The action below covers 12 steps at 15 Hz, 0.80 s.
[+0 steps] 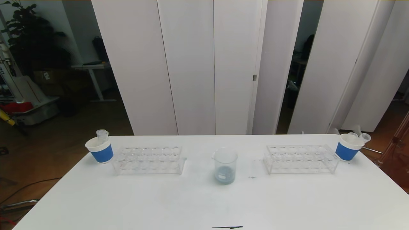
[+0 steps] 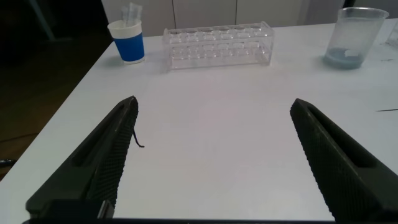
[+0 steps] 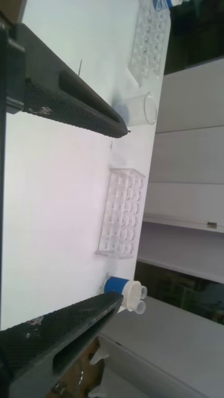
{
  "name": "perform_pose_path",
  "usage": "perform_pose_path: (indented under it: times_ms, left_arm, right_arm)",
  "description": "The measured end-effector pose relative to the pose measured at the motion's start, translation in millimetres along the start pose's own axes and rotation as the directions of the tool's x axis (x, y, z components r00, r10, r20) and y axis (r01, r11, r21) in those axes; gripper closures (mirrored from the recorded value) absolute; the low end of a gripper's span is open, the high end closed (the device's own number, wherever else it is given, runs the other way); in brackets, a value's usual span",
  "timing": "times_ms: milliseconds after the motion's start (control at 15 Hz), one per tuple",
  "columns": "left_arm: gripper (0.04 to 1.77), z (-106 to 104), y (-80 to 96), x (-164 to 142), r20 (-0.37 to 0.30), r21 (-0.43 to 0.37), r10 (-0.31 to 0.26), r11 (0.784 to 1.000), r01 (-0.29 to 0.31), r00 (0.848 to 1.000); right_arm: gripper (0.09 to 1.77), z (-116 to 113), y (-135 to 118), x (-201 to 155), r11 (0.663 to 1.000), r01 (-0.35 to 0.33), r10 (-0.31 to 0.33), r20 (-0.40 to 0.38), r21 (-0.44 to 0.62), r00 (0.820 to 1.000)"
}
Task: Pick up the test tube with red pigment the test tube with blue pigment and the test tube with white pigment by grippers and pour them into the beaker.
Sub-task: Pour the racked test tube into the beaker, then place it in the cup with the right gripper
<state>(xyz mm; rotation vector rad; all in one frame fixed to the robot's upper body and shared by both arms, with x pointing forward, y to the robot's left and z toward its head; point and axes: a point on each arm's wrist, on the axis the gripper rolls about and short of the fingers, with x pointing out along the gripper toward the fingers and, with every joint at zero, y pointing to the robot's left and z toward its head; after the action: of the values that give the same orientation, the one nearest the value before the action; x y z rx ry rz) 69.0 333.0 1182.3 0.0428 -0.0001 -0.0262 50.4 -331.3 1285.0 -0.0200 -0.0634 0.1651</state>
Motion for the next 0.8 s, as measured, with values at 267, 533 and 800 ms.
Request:
perform_pose_path:
  times_ms: [267,533,800]
  left_arm:
    - [0.06,0.0,0.0,0.0,0.000,0.000,0.000,1.000,0.000,1.000]
    - [0.06,0.0,0.0,0.0,0.000,0.000,0.000,1.000,0.000,1.000]
    - [0.06,0.0,0.0,0.0,0.000,0.000,0.000,1.000,0.000,1.000]
  right_arm:
    - [0.11,-62.2,-3.8,0.3,0.988,0.152,-0.152,-0.065,0.005,0.986]
    - [0.11,-94.5,-5.3,7.2,0.984,0.179,-0.177,-0.088,0.008,0.980]
    - [0.11,-100.7,-5.4,9.5,0.986,0.169,-0.168,-0.076,0.007,0.983]
